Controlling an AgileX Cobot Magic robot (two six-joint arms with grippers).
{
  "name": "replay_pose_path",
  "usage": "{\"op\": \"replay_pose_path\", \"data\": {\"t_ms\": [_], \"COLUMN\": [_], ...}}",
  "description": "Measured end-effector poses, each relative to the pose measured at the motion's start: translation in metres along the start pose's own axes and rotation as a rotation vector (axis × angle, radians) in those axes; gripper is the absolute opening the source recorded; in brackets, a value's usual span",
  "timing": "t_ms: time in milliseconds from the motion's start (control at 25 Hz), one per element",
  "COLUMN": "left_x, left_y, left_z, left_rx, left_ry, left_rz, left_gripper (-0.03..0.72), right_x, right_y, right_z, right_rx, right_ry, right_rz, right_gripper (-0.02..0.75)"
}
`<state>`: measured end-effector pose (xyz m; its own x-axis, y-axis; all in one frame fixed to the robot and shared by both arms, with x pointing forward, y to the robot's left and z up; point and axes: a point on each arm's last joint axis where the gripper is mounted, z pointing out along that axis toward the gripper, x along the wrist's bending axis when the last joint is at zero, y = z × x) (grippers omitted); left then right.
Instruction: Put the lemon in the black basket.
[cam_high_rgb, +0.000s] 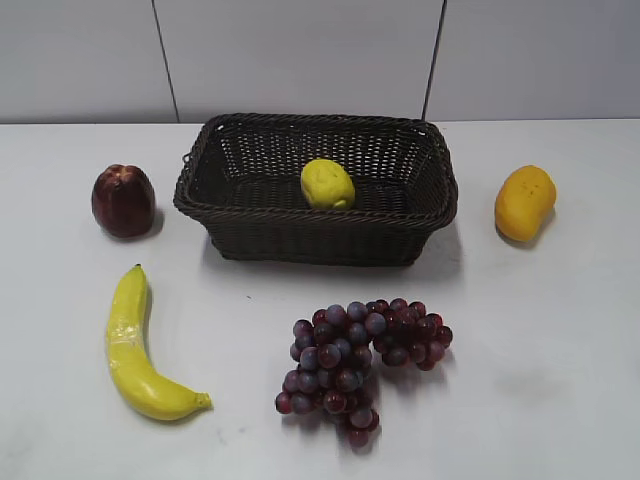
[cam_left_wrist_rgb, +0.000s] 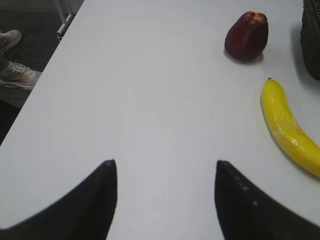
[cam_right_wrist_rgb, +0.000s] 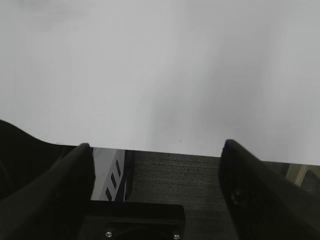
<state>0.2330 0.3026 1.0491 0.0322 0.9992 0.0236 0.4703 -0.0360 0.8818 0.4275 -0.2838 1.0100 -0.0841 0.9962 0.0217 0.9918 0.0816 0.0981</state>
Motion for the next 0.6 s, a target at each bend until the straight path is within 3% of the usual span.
{"op": "replay_pose_path", "data": {"t_ms": [360, 600], "left_x": [0.000, 0.000], "left_y": [0.000, 0.000], "left_z": [0.000, 0.000], "left_rx": [0.000, 0.000], "left_ry": [0.000, 0.000], "left_rz": [0.000, 0.000], "left_gripper": [0.456, 0.456], "right_x": [0.004, 0.006], "right_y": [-0.048, -0.080], "right_z": [-0.007, -0.012], "right_rx": [-0.099, -0.238], "right_ry": [0.038, 0.045], "right_rz": [0.017, 0.016], "right_gripper": [0.583, 0.582]}}
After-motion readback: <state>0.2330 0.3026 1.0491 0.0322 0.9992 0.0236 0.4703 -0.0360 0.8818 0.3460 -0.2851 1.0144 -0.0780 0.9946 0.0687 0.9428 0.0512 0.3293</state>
